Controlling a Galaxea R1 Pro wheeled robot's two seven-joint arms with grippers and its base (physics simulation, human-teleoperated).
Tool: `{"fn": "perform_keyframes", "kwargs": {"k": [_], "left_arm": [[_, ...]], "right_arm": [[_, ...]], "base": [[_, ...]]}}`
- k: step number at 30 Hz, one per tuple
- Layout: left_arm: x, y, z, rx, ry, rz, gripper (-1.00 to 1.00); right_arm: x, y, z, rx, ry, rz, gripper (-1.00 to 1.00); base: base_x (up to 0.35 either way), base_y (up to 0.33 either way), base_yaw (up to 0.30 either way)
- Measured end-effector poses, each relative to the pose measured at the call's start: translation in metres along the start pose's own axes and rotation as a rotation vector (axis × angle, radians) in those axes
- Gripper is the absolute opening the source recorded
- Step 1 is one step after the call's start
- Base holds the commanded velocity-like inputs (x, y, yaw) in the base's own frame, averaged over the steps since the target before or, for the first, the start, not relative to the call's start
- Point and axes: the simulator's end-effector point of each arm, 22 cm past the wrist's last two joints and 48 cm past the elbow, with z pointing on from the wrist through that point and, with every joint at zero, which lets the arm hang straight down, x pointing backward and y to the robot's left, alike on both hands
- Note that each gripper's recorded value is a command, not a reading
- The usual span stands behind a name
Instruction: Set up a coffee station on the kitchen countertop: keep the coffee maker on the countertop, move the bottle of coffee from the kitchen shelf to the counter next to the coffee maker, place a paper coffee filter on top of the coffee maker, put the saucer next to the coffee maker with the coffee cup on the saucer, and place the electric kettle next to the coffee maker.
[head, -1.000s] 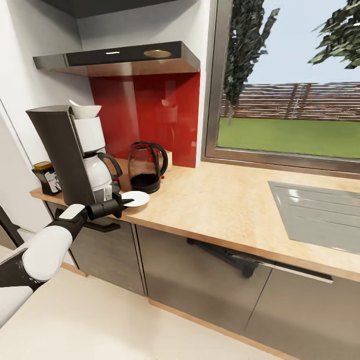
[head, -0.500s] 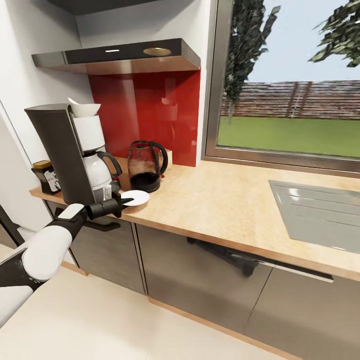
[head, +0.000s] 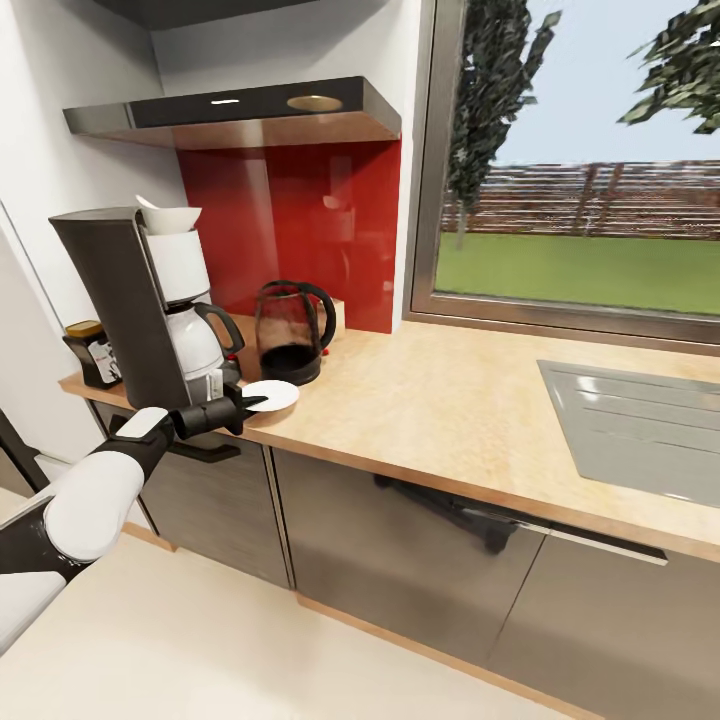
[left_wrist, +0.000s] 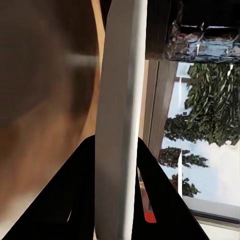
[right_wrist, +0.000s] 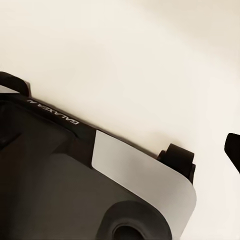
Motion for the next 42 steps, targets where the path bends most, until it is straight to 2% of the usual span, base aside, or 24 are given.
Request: {"fn": "perform_keyframes", "kwargs": {"k": [9, 10, 30, 42], "left_arm": [[0.0000, -0.0001, 0.0001, 0.001, 0.000, -0.001, -1.00], [0.0000, -0.0001, 0.0001, 0.001, 0.000, -0.001, 1.00], [-0.0001, -0.0007, 0.0002, 0.007, -0.001, -0.007, 1.00], [-0.0015, 0.0012, 0.0011, 0.003, -0.007, 0.000, 1.00]], "right_arm": [[0.0002, 0.0001, 0.0002, 0.001, 0.001, 0.000, 1.00], [0.0001, 0.0000, 0.0002, 0.001, 0.000, 0.000, 1.00], [0.0000, 0.0000, 0.0002, 0.001, 0.000, -0.001, 1.00], [0.0003, 0.0000, 0.0004, 0.001, 0.001, 0.000, 1.00]], "base": [[0.000, 0.000, 0.000], [0.000, 0.000, 0.000], [0.000, 0.000, 0.000], [-0.090, 0.018, 0.000]]}}
